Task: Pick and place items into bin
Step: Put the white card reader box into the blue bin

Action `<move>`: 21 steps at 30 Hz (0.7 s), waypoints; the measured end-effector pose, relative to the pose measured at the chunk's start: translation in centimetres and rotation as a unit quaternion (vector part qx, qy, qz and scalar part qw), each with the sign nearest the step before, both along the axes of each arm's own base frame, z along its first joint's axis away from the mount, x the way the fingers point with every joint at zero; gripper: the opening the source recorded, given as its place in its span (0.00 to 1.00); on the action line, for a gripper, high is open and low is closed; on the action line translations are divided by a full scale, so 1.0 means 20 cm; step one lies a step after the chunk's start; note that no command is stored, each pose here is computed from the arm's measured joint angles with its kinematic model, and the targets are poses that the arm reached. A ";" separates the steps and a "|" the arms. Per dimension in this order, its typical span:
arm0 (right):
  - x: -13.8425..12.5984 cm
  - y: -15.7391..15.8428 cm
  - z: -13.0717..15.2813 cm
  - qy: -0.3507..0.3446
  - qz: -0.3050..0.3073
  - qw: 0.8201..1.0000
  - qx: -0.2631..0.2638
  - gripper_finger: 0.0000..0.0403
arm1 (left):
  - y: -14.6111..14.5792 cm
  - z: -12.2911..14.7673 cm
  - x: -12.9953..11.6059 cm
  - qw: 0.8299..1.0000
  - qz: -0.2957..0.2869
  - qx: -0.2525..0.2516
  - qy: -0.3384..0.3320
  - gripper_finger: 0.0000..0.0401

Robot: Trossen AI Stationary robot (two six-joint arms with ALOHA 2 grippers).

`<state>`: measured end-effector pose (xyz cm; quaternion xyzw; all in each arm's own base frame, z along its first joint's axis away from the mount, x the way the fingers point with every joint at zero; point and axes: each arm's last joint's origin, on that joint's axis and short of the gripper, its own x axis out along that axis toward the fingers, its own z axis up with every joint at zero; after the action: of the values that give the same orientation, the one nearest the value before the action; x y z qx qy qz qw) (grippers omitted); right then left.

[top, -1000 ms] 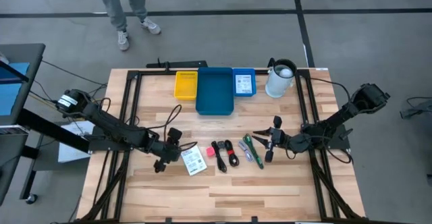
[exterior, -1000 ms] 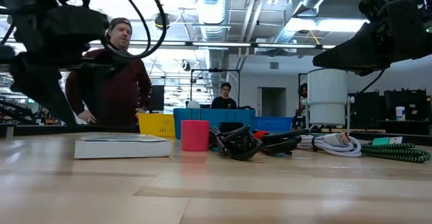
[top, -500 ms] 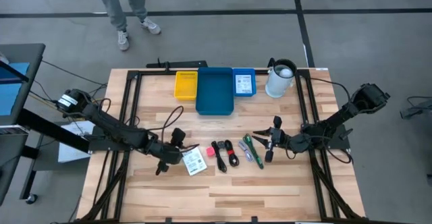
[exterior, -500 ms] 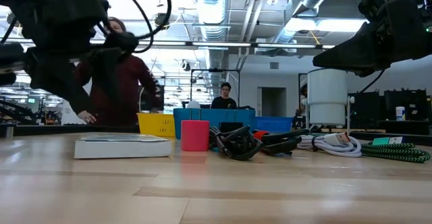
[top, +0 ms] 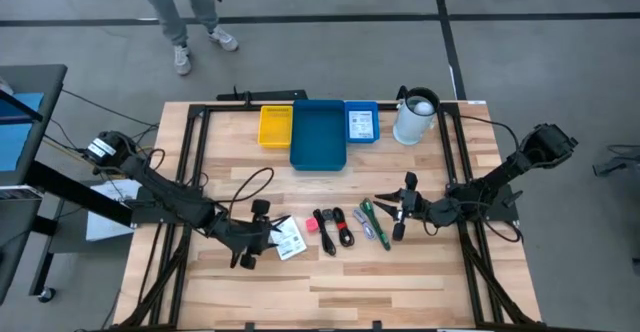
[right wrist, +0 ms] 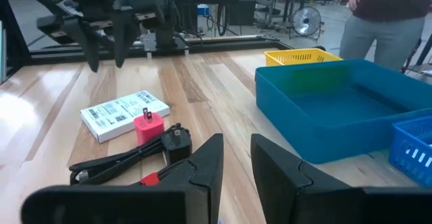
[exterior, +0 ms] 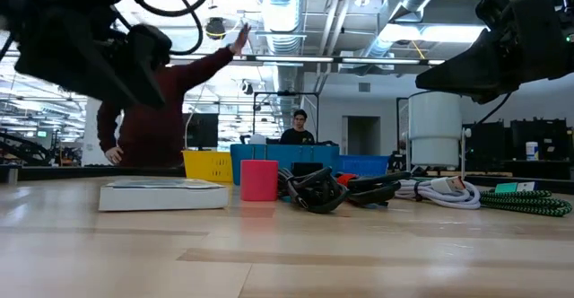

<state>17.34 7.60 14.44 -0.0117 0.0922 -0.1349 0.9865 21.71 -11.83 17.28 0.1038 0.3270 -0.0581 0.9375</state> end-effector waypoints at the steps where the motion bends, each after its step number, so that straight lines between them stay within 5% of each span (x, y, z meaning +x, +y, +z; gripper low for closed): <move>1: 0.00 0.00 0.00 0.000 0.001 1.000 0.000 0.17 | -0.01 0.00 0.00 1.000 0.010 -0.013 -0.003 0.41; 12: 0.00 0.00 -0.01 0.011 0.016 1.000 -0.004 0.17 | -0.21 -0.15 0.21 0.996 0.071 -0.054 0.024 0.41; 21: -0.01 0.00 -0.02 0.033 0.027 0.998 -0.036 0.17 | -0.37 -0.03 0.46 0.992 0.117 -0.020 0.035 0.41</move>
<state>17.23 7.66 14.00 -0.0546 0.1196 -0.1111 0.9851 30.94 -19.23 16.67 0.0441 0.3685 0.0415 0.9276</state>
